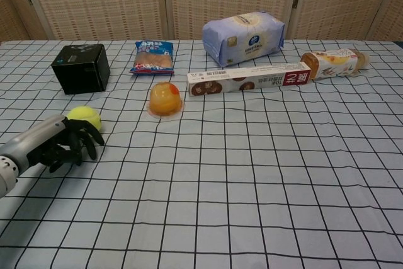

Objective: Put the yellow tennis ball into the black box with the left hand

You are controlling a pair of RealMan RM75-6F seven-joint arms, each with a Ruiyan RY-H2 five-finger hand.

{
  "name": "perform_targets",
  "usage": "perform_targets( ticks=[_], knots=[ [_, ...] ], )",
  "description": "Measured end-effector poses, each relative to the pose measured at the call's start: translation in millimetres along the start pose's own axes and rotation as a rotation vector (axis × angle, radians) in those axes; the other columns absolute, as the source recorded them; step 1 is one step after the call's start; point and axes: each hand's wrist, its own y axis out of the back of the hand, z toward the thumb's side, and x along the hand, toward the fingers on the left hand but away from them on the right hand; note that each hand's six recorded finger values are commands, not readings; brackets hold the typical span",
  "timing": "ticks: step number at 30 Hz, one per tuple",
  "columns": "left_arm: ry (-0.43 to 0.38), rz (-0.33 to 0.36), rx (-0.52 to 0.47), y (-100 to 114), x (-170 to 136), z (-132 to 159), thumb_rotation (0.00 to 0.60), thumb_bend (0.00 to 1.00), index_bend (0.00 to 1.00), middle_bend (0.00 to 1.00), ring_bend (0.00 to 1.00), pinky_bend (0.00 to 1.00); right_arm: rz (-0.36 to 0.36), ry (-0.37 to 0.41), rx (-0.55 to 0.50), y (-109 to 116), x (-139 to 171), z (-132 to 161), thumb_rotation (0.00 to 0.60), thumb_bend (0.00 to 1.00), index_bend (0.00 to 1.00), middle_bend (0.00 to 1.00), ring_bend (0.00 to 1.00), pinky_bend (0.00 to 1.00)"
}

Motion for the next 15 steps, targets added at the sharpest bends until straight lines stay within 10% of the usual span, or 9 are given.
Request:
perform_targets(
  ticks=[15],
  knots=[
    [-0.035, 0.021, 0.024, 1.2, 16.7, 9.6, 0.600, 0.95, 0.42, 0.49, 0.54, 0.78, 0.001, -0.002, -0.001, -0.3, -0.3, -0.5, 0.600, 0.27, 0.16, 0.08, 0.00, 0.02]
  ],
)
